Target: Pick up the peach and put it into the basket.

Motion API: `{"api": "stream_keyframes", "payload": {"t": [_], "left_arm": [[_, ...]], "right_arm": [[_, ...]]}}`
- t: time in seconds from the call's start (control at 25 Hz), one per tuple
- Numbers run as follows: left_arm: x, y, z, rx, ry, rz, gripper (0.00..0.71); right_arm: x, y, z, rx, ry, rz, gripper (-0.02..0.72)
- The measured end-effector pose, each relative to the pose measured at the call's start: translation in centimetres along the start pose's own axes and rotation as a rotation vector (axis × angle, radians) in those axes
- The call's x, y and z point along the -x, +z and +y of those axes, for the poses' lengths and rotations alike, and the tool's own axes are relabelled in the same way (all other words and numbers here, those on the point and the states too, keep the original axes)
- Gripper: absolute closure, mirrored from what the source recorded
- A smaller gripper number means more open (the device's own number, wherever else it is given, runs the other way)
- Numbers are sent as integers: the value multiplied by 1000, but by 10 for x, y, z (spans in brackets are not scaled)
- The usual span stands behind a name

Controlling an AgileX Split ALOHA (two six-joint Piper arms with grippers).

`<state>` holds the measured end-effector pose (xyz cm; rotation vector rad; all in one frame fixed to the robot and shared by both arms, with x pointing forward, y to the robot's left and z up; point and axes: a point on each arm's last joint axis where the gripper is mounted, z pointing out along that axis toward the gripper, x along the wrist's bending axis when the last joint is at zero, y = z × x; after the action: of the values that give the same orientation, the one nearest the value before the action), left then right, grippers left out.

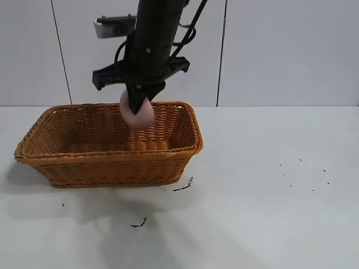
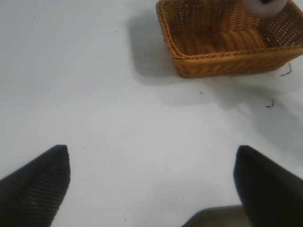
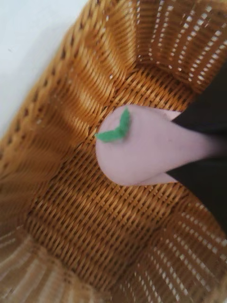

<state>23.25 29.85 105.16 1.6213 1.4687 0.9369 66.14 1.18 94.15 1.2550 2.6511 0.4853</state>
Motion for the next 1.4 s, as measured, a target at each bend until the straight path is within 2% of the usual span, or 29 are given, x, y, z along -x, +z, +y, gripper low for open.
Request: {"api": "stream_keyframes", "payload": {"t": [0.04,0.08,0.12,0.24,0.52,0.76,1.12,1.4], "left_arm": [[0,0,0,0,0,0,18],[0,0,0,0,0,0,18],[0,0,0,0,0,0,18],[0,0,0,0,0,0,18],[0,0,0,0,0,0,18],[0,0,0,0,0,0,18],[0,0,0,0,0,0,18],[0,0,0,0,0,0,18]], "right_arm": [[0,0,0,0,0,0,213],[0,0,0,-1,-2,0,129],[0,-1,0,-1,-2,0,80],[0,-11,3,16,-3,-3,26],[27,-64,13,113,12,-73,14],[108,-100,6,161,166,-156,14],[245,-123,-57,77,448,-272,14],[289,-149,-90,60,566,-313,14]]}}
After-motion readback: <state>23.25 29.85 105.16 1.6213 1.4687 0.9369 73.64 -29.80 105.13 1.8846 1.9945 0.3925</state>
